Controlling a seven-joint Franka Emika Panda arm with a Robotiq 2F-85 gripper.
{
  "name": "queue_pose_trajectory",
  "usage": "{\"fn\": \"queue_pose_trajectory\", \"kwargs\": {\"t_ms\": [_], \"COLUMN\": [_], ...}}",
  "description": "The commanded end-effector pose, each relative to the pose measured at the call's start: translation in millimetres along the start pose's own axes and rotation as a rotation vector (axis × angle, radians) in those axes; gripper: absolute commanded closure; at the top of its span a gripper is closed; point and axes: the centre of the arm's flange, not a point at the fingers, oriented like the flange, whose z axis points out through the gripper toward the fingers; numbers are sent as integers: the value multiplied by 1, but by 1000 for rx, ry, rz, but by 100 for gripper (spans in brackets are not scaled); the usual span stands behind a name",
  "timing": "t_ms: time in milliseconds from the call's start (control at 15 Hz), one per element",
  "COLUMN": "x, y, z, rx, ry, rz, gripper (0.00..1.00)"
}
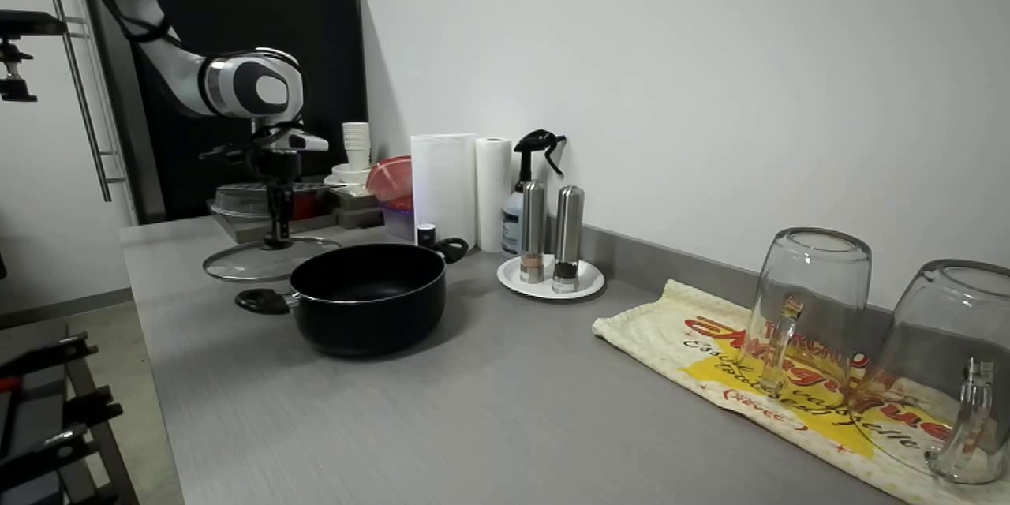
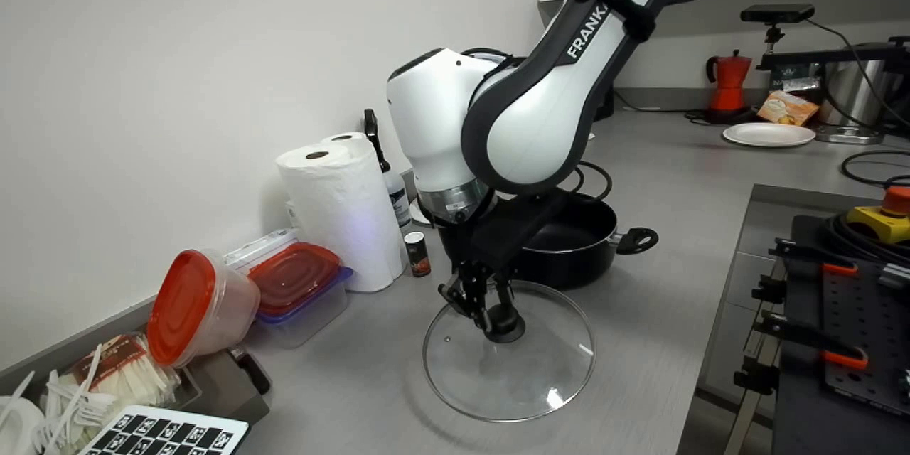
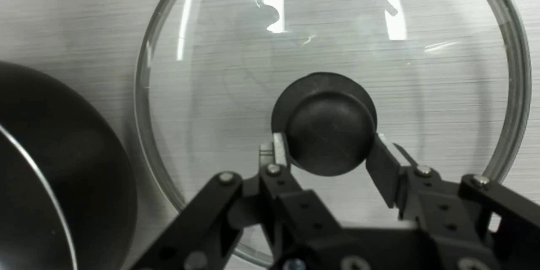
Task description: Remove the glass lid from the black pot.
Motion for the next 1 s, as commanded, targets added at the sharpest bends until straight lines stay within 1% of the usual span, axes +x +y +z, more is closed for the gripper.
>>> {"fn": "queue_pose_trajectory", "kwargs": {"t_ms": [0,133,467,733,933], "x": [1,-1,-7,-18,-26], "y": [-6,-7,-12,-19,-24], "z": [3,6,12,18,31], "rx": [38,55,66,63,47], "ry": [-9,-24,-28,-29,-39], "rz": [110,162,226,242,248], "gripper": [76,76,76,76,76]}}
